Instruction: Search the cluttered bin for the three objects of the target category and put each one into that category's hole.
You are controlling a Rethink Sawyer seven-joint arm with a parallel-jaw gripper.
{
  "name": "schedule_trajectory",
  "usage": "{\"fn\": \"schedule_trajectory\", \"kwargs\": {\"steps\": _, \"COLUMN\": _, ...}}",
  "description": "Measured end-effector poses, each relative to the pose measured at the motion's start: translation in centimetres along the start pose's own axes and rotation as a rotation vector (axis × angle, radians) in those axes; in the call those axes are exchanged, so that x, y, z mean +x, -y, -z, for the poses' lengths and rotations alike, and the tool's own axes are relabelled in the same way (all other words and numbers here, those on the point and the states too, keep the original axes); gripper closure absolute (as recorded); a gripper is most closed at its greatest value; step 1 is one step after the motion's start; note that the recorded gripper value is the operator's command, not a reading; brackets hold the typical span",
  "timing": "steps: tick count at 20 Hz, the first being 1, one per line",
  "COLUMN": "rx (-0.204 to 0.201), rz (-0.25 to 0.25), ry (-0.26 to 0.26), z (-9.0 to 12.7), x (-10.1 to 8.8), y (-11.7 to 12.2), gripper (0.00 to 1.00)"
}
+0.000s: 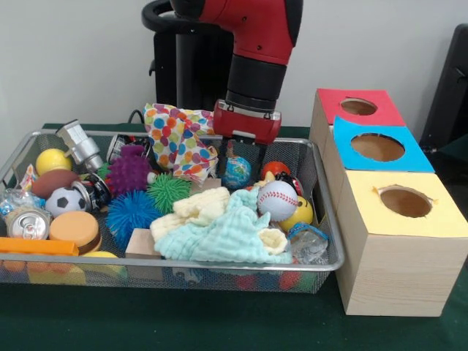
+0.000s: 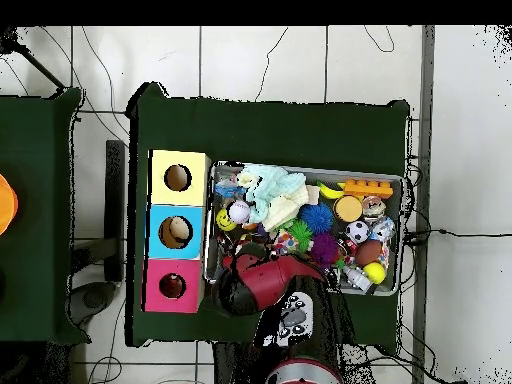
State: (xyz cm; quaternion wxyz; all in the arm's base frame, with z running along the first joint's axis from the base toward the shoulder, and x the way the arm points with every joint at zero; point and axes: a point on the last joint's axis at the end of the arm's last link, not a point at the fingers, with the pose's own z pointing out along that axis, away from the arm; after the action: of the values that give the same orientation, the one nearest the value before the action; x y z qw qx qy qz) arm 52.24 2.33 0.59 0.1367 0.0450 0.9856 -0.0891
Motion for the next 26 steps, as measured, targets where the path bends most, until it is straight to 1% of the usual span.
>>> {"fn": "schedule_trajectory", "kwargs": {"steps": 1, "rx": 0.004, "rz": -0.009, "ry": -0.002, "z": 0.0, "x": 0.0, "y": 0.2, "gripper": 0.00}}
{"fn": "schedule_trajectory", "kwargs": {"steps": 2, "rx": 0.014, "rz": -0.029, "ry": -0.008, "z": -0.1, "x": 0.0, "y": 0.5, "gripper": 0.00}}
{"fn": "schedule_trajectory", "kwargs": {"steps": 4, "rx": 0.020, "rz": -0.040, "ry": -0.011, "z": -0.2, "x": 0.1, "y": 0.8, "gripper": 0.00}}
{"fn": "schedule_trajectory", "kwargs": {"steps": 6, "rx": 0.030, "rz": -0.065, "ry": -0.018, "z": -0.3, "x": 0.0, "y": 1.1, "gripper": 0.00}}
{"fn": "schedule_trajectory", "kwargs": {"steps": 10, "rx": 0.033, "rz": -0.087, "ry": -0.022, "z": -0.3, "x": -0.2, "y": 1.2, "gripper": 0.00}}
{"fn": "schedule_trajectory", "kwargs": {"steps": 14, "rx": 0.038, "rz": -0.123, "ry": -0.040, "z": -0.1, "x": 0.0, "y": 1.4, "gripper": 0.00}}
{"fn": "schedule_trajectory", "kwargs": {"steps": 15, "rx": 0.040, "rz": -0.140, "ry": -0.052, "z": 0.0, "x": 0.3, "y": 1.5, "gripper": 0.00}}
{"fn": "schedule_trajectory", "kwargs": {"steps": 19, "rx": 0.044, "rz": -0.176, "ry": -0.082, "z": 0.2, "x": 1.1, "y": 1.7, "gripper": 0.00}}
{"fn": "schedule_trajectory", "kwargs": {"steps": 20, "rx": 0.046, "rz": -0.202, "ry": -0.103, "z": 0.3, "x": 1.7, "y": 1.9, "gripper": 0.00}}
{"fn": "schedule_trajectory", "kwargs": {"steps": 22, "rx": 0.046, "rz": -0.219, "ry": -0.118, "z": 0.5, "x": 2.2, "y": 1.9, "gripper": 0.00}}
{"fn": "schedule_trajectory", "kwargs": {"steps": 23, "rx": 0.046, "rz": -0.240, "ry": -0.139, "z": 0.8, "x": 2.9, "y": 1.9, "gripper": 0.00}}
{"fn": "schedule_trajectory", "kwargs": {"steps": 26, "rx": 0.046, "rz": -0.253, "ry": -0.152, "z": 1.2, "x": 3.4, "y": 1.8, "gripper": 0.00}}
